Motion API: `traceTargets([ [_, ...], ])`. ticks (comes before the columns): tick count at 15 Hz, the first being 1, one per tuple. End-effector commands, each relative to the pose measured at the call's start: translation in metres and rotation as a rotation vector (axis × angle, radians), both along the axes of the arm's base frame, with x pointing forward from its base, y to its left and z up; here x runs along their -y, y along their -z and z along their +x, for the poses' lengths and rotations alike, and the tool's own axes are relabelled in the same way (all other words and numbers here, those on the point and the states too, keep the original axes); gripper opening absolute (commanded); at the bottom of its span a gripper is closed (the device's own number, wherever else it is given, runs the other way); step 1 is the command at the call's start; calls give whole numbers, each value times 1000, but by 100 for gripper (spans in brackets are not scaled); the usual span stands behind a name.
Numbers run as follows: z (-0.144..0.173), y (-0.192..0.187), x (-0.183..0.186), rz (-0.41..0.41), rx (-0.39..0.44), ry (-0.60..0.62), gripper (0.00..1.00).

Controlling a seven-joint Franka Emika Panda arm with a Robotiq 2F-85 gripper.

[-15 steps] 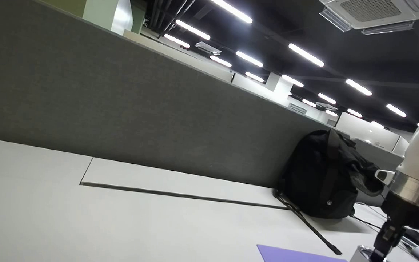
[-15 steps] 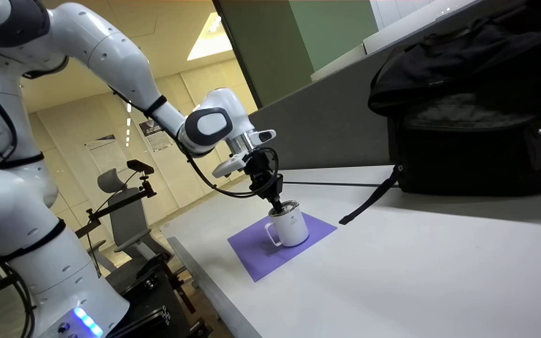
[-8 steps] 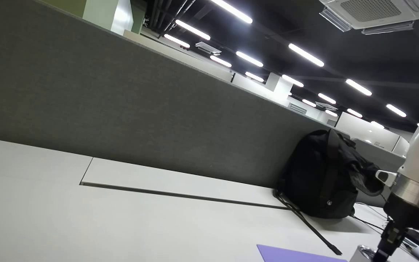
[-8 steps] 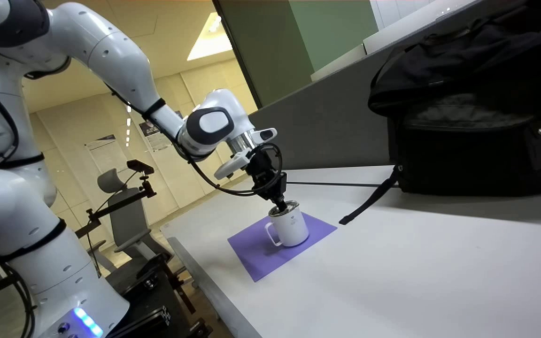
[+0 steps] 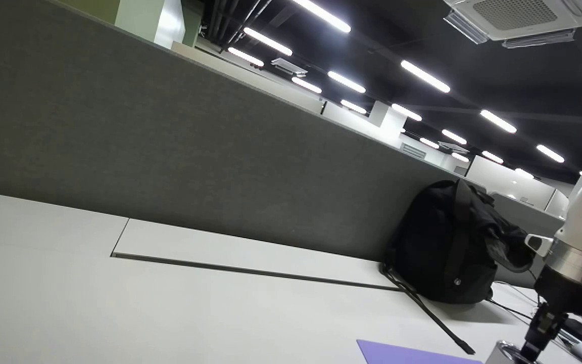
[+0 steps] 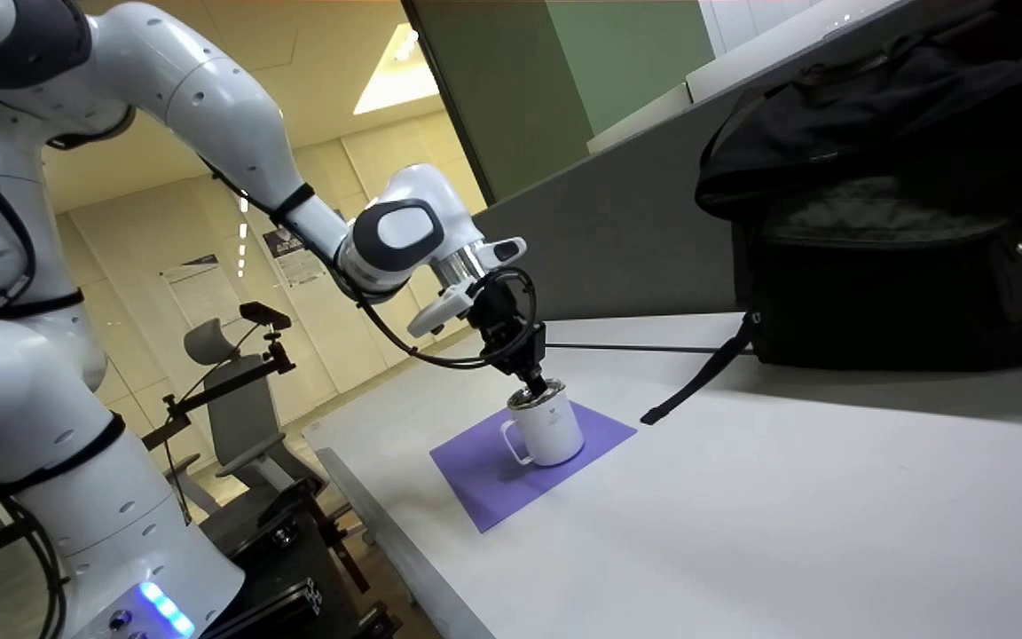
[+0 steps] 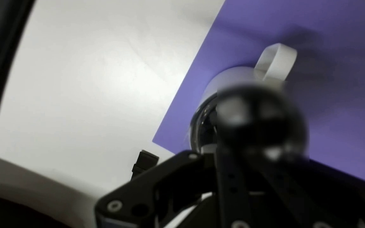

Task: Open the slider on the top of the lid

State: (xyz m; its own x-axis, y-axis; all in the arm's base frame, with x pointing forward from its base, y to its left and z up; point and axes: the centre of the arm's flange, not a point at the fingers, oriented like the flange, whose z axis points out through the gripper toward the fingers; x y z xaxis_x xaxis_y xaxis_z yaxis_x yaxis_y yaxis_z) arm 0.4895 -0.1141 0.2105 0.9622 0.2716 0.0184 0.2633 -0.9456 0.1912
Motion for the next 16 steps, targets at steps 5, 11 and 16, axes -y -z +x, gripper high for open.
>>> traceTargets([
  [5, 5, -25, -6, 65, -38, 61, 0],
  [11, 3, -11, -6, 76, -64, 76, 0],
  [16, 2, -4, -9, 76, -14, 59, 0],
])
